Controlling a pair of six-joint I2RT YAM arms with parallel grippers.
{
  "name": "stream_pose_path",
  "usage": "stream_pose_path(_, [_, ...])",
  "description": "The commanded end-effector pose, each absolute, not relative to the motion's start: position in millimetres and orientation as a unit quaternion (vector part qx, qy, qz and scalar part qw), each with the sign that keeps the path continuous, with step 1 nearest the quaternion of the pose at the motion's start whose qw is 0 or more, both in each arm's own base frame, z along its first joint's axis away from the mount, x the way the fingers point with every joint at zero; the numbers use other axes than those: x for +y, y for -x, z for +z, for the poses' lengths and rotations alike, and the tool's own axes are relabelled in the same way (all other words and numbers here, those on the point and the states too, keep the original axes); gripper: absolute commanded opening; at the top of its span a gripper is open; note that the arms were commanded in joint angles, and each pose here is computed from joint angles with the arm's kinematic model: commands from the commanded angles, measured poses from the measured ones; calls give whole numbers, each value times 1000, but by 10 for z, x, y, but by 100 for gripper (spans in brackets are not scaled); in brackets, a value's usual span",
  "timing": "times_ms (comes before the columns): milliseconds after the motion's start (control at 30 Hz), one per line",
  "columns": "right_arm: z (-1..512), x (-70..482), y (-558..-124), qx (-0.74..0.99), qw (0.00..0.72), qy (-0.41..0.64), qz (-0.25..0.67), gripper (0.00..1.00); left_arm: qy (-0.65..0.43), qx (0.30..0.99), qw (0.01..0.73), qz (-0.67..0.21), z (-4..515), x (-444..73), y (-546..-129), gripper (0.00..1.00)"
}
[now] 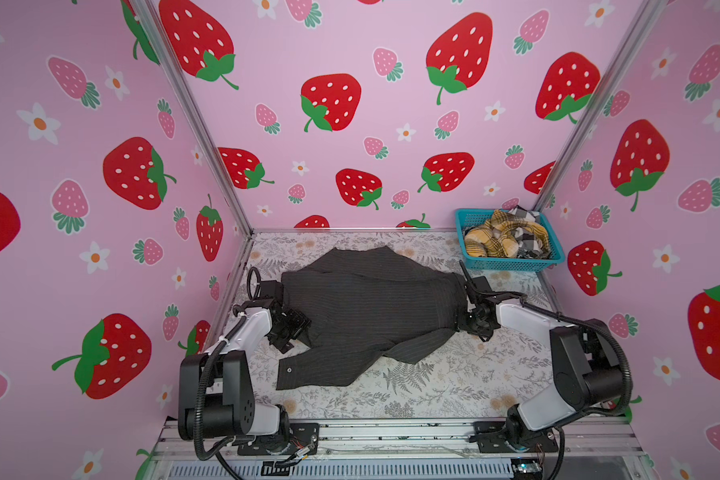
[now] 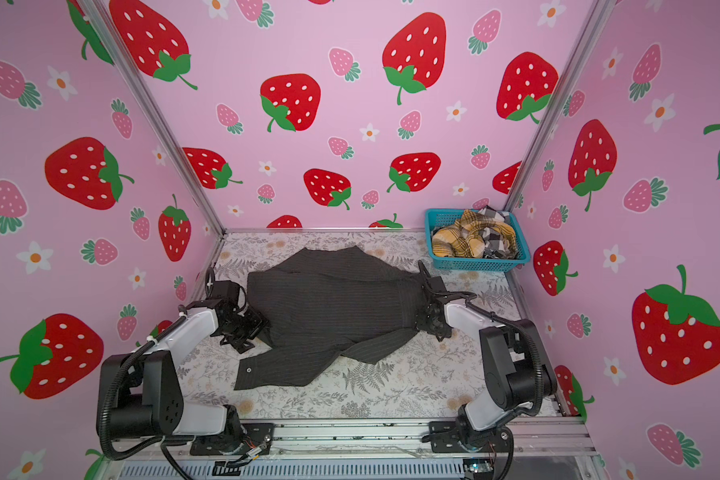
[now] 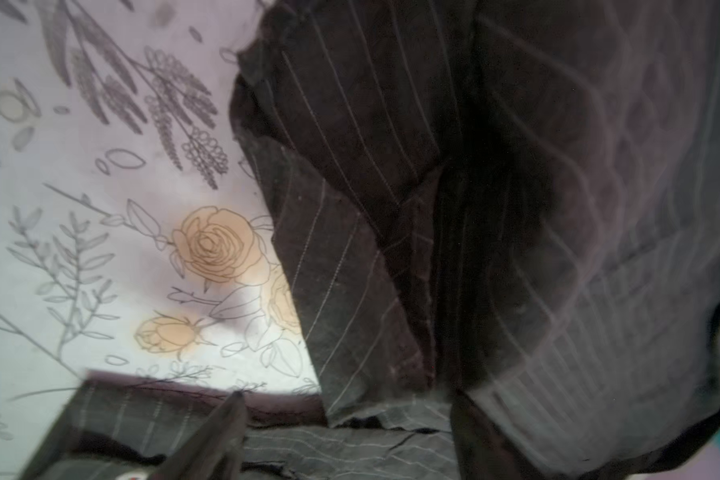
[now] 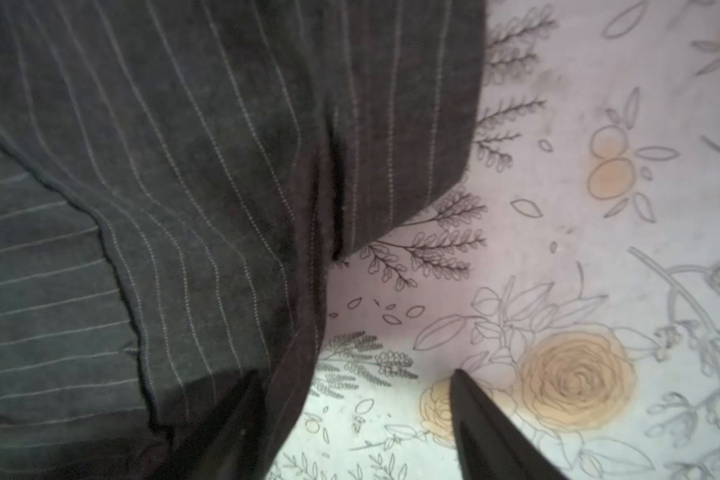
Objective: Fold and stack the long sleeve shirts
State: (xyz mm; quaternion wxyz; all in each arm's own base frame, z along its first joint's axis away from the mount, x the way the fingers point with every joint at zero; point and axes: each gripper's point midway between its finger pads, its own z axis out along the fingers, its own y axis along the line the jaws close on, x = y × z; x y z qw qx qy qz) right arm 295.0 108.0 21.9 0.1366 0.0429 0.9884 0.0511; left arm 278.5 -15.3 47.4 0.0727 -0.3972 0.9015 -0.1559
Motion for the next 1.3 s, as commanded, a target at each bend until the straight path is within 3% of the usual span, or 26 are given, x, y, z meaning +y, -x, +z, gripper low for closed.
stream_pose_path(0, [174, 1115, -2904, 988, 128, -49, 67, 53, 415, 894, 57, -159, 322, -86, -2876, 45])
stream_pose_path(67, [130, 1141, -2934, 988, 125, -53, 75, 33, 427, 888, 48, -161, 256, -38, -2888, 17])
stream_pose_path(133, [111, 1181, -3010, 986, 123, -59, 91, 21, 435, 883, 64, -163, 302, 35, -2976, 4])
stream_pose_path(233, [206, 1240, -3273, 981, 142, -63, 111, 0, 436, 878, 107, -165, 564, 194, -3230, 0])
stream_pose_path(367, [705, 1164, -3835, 965, 209, -83, 133, 0, 453, 852, 200, -172, 1190, 511, -3647, 0])
stream_pose_path(500, [1621, 1213, -4388, 930, 308, -71, 190, 0, 463, 821, 264, -204, 1901, 672, -3987, 0])
stream_pose_path(633, [2502, 1250, -4553, 882, 395, -49, 252, 0, 461, 788, 333, -237, 2624, 687, -4059, 0])
stream_pose_path(700, [2700, 1280, -4483, 872, 408, -39, 267, 0, 464, 780, 349, -233, 2796, 700, -3962, 0])
stream_pose_path(833, [2546, 1289, -4257, 878, 387, -40, 279, 0, 471, 792, 321, -218, 2578, 680, -3709, 0])
stream_pose_path(1033, [1565, 1105, -3759, 917, 313, -78, 236, 0, 492, 821, 198, -209, 1390, 484, -3287, 0])
stream_pose_path(1167, [931, 934, -3308, 946, 242, -102, 191, 0, 522, 823, 104, -198, 667, 228, -2611, 0])
stream_pose_path(1267, [763, 927, -3046, 948, 226, -106, 196, 0, 528, 824, 104, -176, 534, 199, -2287, 0])
